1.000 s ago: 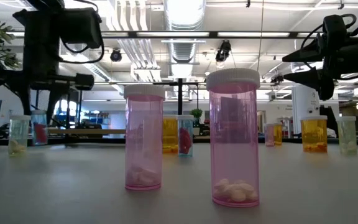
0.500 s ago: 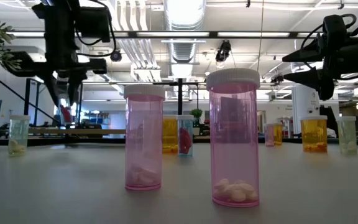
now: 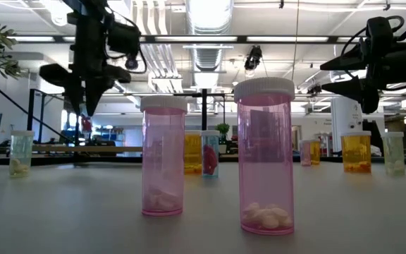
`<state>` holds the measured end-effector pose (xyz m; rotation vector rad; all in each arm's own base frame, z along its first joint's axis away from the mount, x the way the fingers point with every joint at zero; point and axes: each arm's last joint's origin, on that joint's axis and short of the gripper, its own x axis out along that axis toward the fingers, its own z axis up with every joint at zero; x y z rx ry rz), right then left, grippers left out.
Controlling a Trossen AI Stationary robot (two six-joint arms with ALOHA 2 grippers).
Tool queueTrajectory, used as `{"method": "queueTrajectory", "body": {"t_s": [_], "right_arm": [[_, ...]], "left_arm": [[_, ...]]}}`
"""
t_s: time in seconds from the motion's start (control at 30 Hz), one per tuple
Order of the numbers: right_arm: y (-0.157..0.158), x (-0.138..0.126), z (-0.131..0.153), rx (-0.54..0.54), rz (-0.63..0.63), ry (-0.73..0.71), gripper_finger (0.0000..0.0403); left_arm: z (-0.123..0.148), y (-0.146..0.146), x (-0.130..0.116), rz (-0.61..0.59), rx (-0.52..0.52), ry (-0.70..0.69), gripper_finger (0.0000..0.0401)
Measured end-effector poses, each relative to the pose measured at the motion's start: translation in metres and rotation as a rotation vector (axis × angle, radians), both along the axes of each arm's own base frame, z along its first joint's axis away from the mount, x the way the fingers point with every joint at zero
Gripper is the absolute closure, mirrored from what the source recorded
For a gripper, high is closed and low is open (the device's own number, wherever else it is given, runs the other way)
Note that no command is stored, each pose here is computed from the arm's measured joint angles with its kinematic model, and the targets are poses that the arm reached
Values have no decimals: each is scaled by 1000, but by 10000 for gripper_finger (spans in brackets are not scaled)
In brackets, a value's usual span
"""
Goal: Pick and place medicine bottles onto shelf by color
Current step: Put the top left blue pill bottle on the shelf
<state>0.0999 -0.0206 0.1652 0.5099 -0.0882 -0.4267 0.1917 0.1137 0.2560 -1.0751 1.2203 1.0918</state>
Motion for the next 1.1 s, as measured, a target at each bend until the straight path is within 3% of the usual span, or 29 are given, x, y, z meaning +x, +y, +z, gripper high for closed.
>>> {"method": "queueTrajectory", "body": {"t_s": [0.27,0.5,0.73,1.1], "right_arm": [[0,0,0,0,0,0,156],[0,0,0,0,0,0,156],[0,0,0,0,0,0,156],[0,0,0,0,0,0,156]], "left_arm": [[-5,24,16,-357,-12,94,303],[5,35,19,-495,139,188,303],[12,45,20,-733,218,221,303],[12,83,-10,-569,212,218,303]]}}
